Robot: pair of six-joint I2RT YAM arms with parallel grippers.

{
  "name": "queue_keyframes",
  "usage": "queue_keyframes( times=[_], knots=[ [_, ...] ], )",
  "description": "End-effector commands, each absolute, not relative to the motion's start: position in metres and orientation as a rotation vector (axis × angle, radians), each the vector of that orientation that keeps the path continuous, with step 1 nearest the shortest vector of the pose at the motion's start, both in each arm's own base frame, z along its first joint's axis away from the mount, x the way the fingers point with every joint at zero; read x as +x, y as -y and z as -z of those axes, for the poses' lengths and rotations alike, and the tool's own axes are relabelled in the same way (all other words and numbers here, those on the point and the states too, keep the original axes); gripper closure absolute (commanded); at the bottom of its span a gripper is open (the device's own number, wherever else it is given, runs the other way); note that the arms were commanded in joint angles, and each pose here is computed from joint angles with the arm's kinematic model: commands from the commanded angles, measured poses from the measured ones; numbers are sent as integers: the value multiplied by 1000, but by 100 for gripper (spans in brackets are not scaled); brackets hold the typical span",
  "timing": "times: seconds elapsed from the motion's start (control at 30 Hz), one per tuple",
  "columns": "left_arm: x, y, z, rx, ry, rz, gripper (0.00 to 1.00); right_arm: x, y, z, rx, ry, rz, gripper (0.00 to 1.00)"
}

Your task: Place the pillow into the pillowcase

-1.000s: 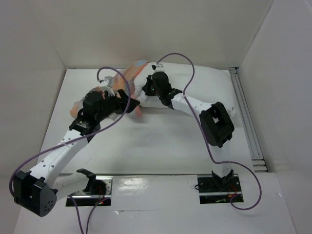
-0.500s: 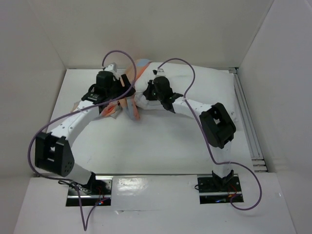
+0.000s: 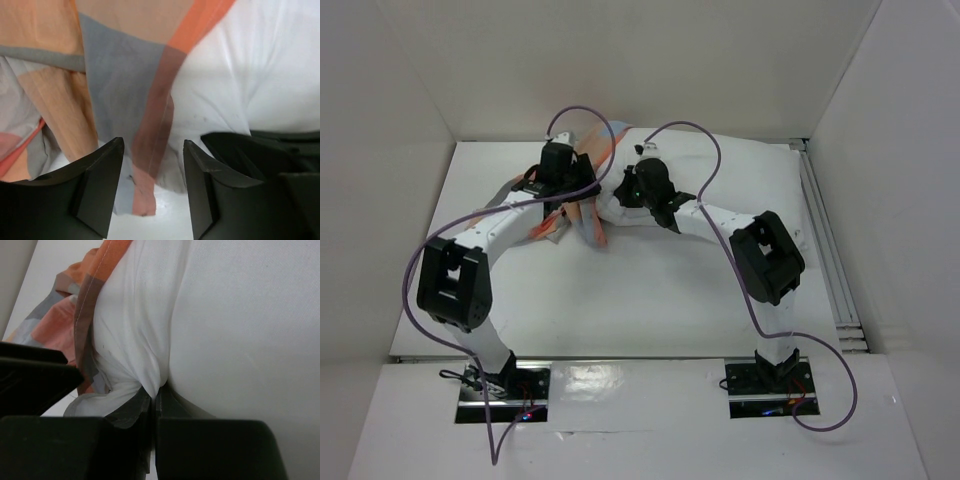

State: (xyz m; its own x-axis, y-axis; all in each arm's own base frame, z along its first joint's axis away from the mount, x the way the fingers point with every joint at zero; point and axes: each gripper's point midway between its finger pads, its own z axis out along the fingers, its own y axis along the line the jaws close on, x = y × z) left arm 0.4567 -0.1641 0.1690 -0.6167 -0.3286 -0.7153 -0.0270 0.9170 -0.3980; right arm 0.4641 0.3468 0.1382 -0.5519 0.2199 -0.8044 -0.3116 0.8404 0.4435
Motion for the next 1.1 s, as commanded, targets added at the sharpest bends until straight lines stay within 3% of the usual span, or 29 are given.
queue_keyframes(
  times=[0.0, 0.1, 0.2, 0.27, 0.3, 0.37, 0.87, 0.97, 1.07],
  knots=[
    [480, 160, -178, -245, -2146, 376, 37, 461, -334, -147, -39, -2043, -647, 100],
    [487, 164, -163, -229, -2192, 364, 43, 461, -334, -152, -38, -2034, -651, 100],
    [492, 166, -167, -230, -2208, 358, 55, 461, -334, -152, -38, -2034, -651, 100],
    [488, 166, -173, -224, -2200, 373, 70, 460, -336, -152, -44, -2036, -660, 100],
    [486, 167, -181, -218, -2186, 389, 87, 460, -336, -152, -44, -2036, -660, 100],
    [480, 174, -201, -187, -2150, 455, 100, 460, -335, -152, -53, -2034, -654, 100],
    [417, 253, -324, 177, -2009, 1099, 100, 471, -359, -173, -22, -1960, -770, 100],
    [403, 273, -324, 174, -2015, 1293, 100, 467, -364, -185, -2, -1913, -847, 100],
    [408, 269, -307, 111, -2056, 1289, 100, 450, -352, -191, -2, -1899, -853, 100]
  ],
)
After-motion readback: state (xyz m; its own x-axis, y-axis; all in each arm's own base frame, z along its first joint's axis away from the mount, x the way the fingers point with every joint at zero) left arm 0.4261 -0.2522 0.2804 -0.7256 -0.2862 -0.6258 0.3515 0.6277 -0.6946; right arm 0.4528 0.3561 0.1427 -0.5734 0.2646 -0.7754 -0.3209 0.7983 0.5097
